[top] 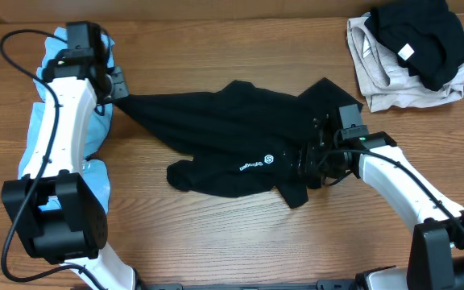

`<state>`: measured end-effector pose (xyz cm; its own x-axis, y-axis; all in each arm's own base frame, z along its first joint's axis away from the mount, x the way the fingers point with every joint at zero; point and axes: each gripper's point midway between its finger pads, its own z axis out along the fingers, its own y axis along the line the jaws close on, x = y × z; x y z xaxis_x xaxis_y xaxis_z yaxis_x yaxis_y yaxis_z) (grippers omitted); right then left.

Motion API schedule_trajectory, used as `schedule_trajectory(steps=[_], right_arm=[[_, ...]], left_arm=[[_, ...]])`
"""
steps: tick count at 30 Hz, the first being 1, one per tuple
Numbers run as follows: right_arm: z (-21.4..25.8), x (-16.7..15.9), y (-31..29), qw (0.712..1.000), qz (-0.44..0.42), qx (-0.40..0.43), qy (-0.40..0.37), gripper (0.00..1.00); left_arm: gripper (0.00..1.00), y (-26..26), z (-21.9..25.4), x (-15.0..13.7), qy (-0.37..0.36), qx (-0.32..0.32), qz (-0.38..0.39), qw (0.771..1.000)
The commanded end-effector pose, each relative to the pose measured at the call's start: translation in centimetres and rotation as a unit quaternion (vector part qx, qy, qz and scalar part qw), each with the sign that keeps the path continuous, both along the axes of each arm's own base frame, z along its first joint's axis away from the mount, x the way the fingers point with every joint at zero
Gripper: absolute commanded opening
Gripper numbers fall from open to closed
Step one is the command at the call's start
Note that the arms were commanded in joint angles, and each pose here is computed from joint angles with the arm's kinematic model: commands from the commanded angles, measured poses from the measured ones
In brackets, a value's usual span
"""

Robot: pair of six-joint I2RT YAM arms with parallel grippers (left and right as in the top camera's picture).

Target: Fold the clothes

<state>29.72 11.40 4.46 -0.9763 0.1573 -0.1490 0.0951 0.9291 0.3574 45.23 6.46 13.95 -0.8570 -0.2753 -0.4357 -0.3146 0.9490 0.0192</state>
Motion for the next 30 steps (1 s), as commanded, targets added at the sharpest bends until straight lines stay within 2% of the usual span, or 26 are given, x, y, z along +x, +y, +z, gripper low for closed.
schedule_trajectory(steps=[1, 11, 16, 20, 25, 27, 28, 29, 30], right_arm=[[0.2, -0.9, 1.0, 1.000, 0.005, 0.005, 0.020, 0.60], [-1.2, -5.1, 3.1, 0.996, 0.028, -0.010, 0.081, 0.72], [-1.8, -6.1, 3.2, 0.995, 0.013, -0.026, 0.098, 0.72], [-2.9, -6.6, 2.2, 0.993, -0.015, -0.055, 0.103, 0.67], [-3.6, -6.9, 1.7, 0.992, -0.031, -0.063, 0.105, 0.41], [-3.6, -6.3, 1.6, 0.993, -0.033, -0.066, 0.092, 0.25], [-3.6, -5.6, 1.4, 0.994, -0.040, -0.071, 0.076, 0.14], [-3.6, -5.1, 1.0, 0.993, -0.051, -0.075, 0.070, 0.06], [-3.6, -4.7, 0.5, 0.992, -0.067, -0.079, 0.066, 0.04]], left_arm=[[0.04, 1.7, 0.3, -0.6, 0.003, 0.006, 0.031, 0.999], [0.04, 2.0, 0.2, -1.0, 0.011, 0.005, 0.036, 0.999], [0.04, 2.0, 0.2, -1.0, 0.011, 0.005, 0.036, 0.999], [0.04, 2.0, 0.1, -1.1, 0.014, 0.004, 0.036, 0.999], [0.04, 1.9, 0.0, -1.3, 0.019, 0.003, 0.035, 0.999], [0.04, 1.8, 0.0, -1.5, 0.022, 0.002, 0.034, 0.999], [0.04, 1.8, -0.1, -1.6, 0.026, 0.000, 0.034, 0.999], [0.04, 1.7, -0.2, -1.8, 0.029, -0.001, 0.033, 0.999], [0.04, 1.7, -0.3, -2.0, 0.033, -0.001, 0.034, 0.999]])
